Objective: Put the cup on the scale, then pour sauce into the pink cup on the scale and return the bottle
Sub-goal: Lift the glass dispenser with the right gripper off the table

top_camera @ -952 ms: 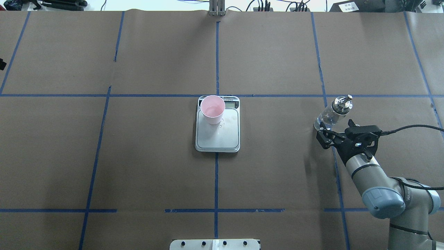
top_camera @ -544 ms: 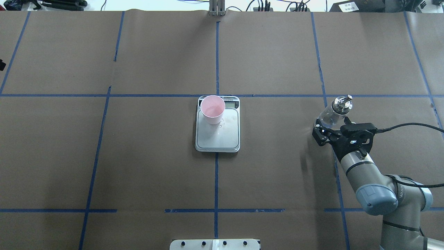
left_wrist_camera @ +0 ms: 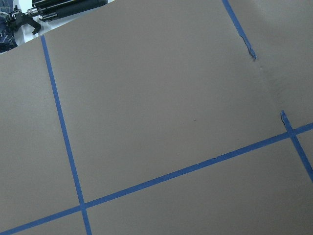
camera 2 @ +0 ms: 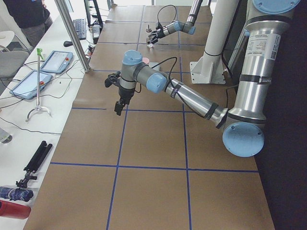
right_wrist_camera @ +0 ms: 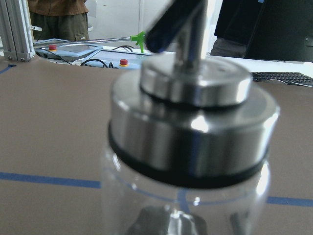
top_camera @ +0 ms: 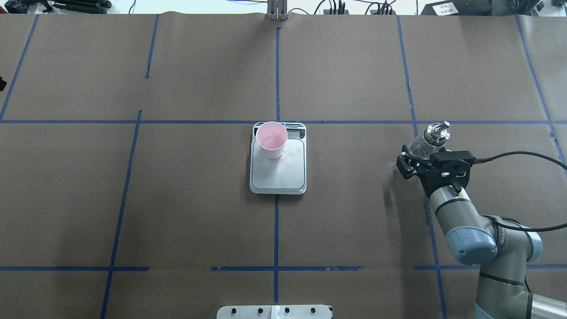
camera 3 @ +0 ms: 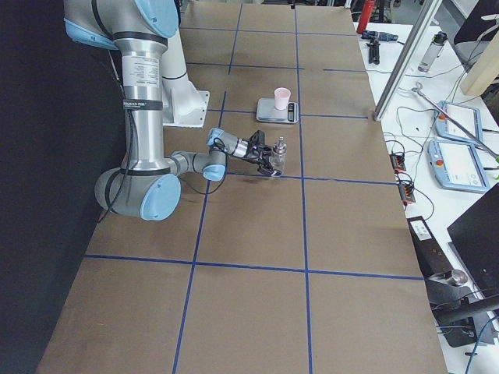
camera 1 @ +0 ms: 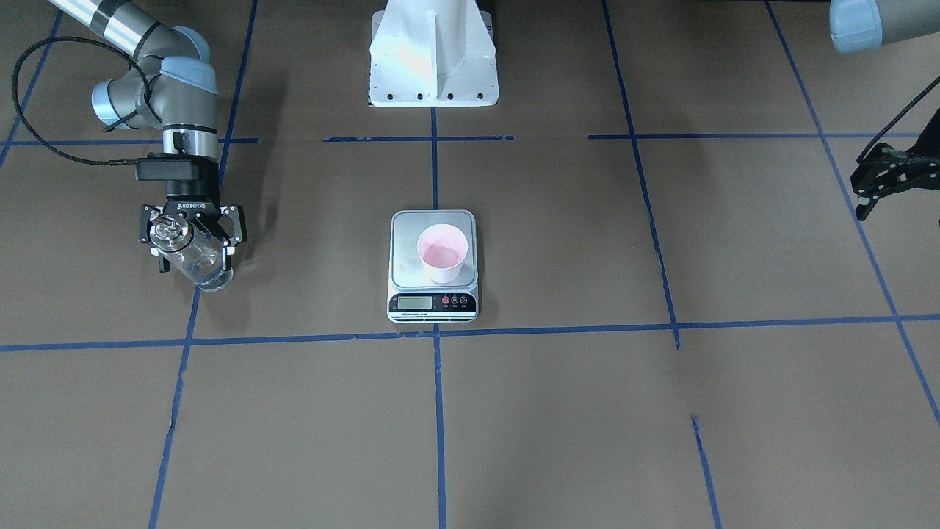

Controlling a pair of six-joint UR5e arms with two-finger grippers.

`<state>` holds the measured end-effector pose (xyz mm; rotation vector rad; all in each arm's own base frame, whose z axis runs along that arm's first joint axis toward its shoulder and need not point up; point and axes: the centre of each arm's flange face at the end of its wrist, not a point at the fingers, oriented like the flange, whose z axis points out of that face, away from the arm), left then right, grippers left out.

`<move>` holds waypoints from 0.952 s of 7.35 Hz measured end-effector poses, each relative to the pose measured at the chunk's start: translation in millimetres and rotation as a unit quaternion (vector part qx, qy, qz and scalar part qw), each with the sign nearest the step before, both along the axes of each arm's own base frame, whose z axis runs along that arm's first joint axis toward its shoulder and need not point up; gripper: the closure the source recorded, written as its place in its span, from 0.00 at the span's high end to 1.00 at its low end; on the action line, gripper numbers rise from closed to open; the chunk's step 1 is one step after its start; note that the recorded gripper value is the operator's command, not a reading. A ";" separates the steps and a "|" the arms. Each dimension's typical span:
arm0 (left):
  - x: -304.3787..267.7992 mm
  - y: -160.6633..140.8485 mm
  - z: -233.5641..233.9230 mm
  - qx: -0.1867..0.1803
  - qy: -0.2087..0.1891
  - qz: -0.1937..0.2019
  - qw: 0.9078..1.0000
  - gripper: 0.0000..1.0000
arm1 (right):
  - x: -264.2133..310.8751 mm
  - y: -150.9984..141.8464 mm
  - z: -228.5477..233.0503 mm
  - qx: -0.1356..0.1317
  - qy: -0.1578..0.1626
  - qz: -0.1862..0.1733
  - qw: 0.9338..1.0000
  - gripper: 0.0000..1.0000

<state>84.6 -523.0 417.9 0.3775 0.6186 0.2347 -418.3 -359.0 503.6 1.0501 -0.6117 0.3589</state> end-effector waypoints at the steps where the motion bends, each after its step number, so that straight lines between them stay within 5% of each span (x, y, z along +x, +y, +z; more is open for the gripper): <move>1: 0.0 0.1 0.3 0.000 0.000 0.000 1.000 1.00 | -2.0 -1.9 -3.7 0.002 -0.003 0.001 1.000 0.54; 4: 0.0 0.2 1.3 -0.001 -0.001 0.000 1.000 1.00 | -10.5 -6.1 -18.2 0.006 -0.014 0.001 1.000 0.06; 7: 0.0 0.3 1.1 -0.001 0.000 0.000 1.000 1.00 | -7.3 -8.7 -26.5 0.014 -0.015 0.006 1.000 0.00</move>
